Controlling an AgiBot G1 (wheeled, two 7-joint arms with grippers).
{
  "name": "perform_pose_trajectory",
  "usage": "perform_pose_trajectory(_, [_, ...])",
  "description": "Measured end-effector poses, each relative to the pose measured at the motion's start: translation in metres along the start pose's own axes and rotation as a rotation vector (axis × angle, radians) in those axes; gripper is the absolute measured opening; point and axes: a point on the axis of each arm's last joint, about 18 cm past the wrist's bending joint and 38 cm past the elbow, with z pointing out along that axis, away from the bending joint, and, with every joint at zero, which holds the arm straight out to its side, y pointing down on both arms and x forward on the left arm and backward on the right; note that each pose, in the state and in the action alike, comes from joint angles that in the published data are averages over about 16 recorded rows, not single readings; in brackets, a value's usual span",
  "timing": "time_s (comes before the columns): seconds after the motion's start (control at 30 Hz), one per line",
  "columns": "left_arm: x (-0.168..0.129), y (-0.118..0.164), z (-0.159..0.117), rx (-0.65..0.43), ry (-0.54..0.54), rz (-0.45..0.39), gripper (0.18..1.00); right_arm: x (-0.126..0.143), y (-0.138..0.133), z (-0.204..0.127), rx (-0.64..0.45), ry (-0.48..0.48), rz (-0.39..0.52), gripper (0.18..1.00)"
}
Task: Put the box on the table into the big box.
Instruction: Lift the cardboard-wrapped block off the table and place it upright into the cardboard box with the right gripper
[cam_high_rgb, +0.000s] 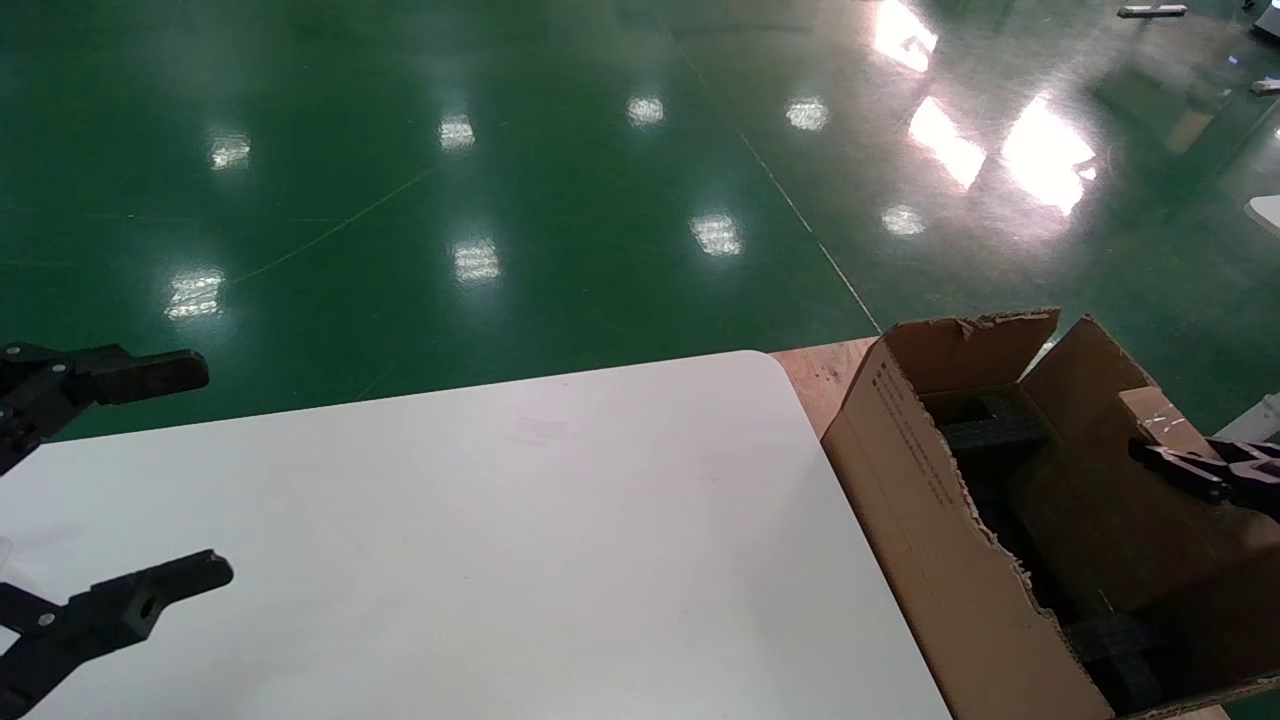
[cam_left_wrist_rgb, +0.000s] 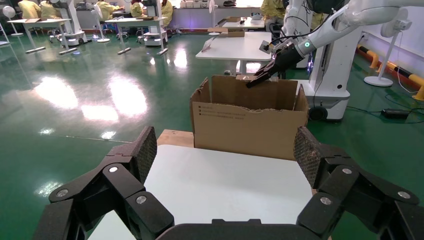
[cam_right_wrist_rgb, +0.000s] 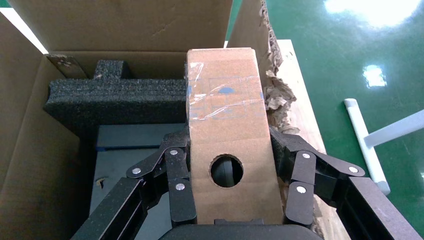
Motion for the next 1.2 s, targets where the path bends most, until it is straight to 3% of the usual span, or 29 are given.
perform_pose_trajectory(1.2, [0.000,0.000,0.000,0.000,0.000,0.000,1.001,-0.004,0.007,0.018,-0.074,-0.007,-0.034,0.471])
